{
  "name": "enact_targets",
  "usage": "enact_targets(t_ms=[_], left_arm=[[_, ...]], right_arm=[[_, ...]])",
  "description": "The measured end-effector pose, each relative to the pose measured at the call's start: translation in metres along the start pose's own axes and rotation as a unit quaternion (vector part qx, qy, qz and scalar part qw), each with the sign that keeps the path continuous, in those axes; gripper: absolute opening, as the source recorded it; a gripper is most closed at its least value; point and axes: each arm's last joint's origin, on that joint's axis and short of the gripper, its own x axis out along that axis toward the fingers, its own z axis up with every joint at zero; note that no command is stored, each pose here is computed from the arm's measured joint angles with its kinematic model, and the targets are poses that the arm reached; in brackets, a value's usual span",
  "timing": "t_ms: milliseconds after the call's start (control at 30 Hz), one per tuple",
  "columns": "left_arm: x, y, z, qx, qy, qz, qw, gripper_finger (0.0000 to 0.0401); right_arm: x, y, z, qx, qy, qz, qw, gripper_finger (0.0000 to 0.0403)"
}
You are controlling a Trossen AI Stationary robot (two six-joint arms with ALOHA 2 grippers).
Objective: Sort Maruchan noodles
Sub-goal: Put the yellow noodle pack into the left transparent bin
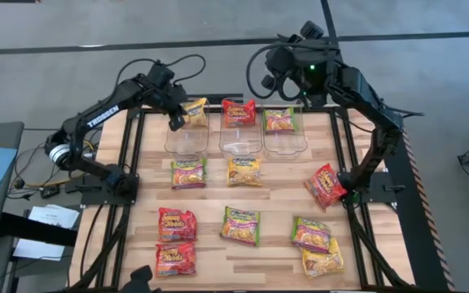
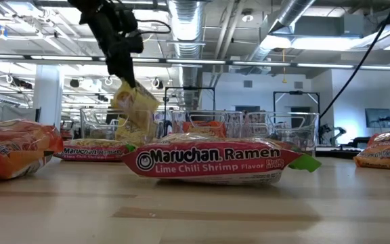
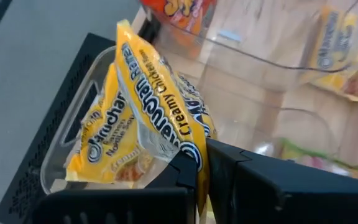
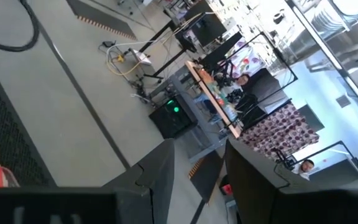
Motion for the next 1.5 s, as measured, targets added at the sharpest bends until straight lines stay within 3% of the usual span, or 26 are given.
enact_targets(t_ms=[367, 567, 733, 933, 1133, 1500], left_arm=[[0.039, 0.016, -0.001, 0.031, 0.042, 0.028, 0.998, 0.0000], [0.060, 0.028, -0.010, 0.019, 0.081, 0.023, 0.996, 0.0000], [0.066, 0.031, -0.013, 0.014, 0.096, 0.026, 0.995, 0.0000], [0.066, 0.034, -0.014, 0.040, 0.121, 0.072, 0.989, 0.0000], [0.065, 0.034, -0.014, 0.055, 0.124, 0.072, 0.988, 0.0002], [0.065, 0.034, -0.015, 0.050, 0.126, 0.072, 0.988, 0.0084]], right_arm=[[0.000, 0.000, 0.000, 0.011, 0.001, 0.000, 1.000, 0.0166], [0.000, 0.000, 0.000, 0.011, 0.001, 0.000, 1.000, 0.0166], [0.000, 0.000, 0.000, 0.011, 0.001, 0.000, 1.000, 0.0166], [0.000, 0.000, 0.000, 0.011, 0.002, -0.001, 1.000, 0.0166], [0.000, 0.000, 0.000, 0.011, 0.002, -0.001, 1.000, 0.0166], [0.000, 0.000, 0.000, 0.011, 0.001, -0.001, 1.000, 0.0166]])
